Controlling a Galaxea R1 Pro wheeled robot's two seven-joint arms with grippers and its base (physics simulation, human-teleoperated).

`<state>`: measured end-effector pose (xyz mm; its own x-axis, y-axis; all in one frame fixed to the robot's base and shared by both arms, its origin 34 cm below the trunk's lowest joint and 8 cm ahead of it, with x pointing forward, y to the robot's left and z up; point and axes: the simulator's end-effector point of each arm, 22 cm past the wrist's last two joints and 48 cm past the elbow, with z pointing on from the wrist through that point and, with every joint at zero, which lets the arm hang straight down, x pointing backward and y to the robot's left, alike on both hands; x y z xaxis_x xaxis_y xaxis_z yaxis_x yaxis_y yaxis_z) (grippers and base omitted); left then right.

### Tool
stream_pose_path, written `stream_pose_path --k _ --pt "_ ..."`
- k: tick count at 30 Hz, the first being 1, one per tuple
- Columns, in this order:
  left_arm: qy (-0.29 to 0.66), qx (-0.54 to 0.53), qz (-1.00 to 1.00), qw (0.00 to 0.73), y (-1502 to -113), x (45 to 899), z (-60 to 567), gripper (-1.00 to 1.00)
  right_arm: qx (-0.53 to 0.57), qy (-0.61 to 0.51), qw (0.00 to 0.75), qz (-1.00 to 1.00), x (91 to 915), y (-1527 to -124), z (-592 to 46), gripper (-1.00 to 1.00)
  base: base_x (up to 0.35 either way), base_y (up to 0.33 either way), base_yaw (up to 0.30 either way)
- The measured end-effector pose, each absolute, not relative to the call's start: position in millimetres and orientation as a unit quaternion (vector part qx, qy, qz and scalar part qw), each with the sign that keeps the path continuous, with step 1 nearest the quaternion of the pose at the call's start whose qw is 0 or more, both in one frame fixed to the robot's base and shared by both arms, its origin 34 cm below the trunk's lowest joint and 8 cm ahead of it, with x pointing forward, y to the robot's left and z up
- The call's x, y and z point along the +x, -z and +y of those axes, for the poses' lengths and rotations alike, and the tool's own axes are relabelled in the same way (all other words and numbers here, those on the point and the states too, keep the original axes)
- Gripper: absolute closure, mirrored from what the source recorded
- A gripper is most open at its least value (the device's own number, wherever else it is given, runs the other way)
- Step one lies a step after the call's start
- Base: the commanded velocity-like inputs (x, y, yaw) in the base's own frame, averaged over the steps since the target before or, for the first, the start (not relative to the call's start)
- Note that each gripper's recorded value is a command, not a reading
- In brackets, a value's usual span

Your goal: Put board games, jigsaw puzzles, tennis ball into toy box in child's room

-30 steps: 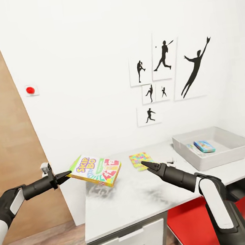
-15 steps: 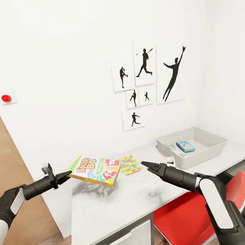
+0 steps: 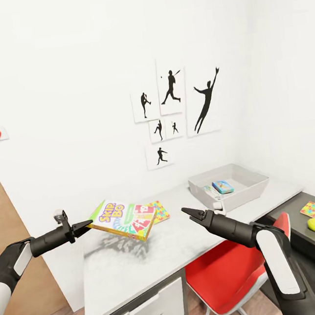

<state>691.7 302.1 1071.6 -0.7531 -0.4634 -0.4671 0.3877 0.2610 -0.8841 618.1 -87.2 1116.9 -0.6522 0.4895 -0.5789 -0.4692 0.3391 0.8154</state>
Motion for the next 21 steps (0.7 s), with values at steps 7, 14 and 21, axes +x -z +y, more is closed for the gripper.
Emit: stream_pose_path --k 7,14,21 --pt "0.608 -0.027 0.711 0.352 -1081 691 302 1.0 0.007 -0.575 0.417 0.704 617 -1126 -87 -1.0 -0.001 0.0 -0.057" --pt "0.608 -0.026 0.712 0.351 -1089 690 301 1.0 0.007 -0.575 0.417 0.704 615 -1134 -87 -1.0 0.0 0.0 -0.256" --pt "0.607 -0.023 0.713 0.35 -1096 687 299 1.0 0.008 -0.576 0.417 0.704 613 -1142 -88 -1.0 0.0 0.0 -0.276"
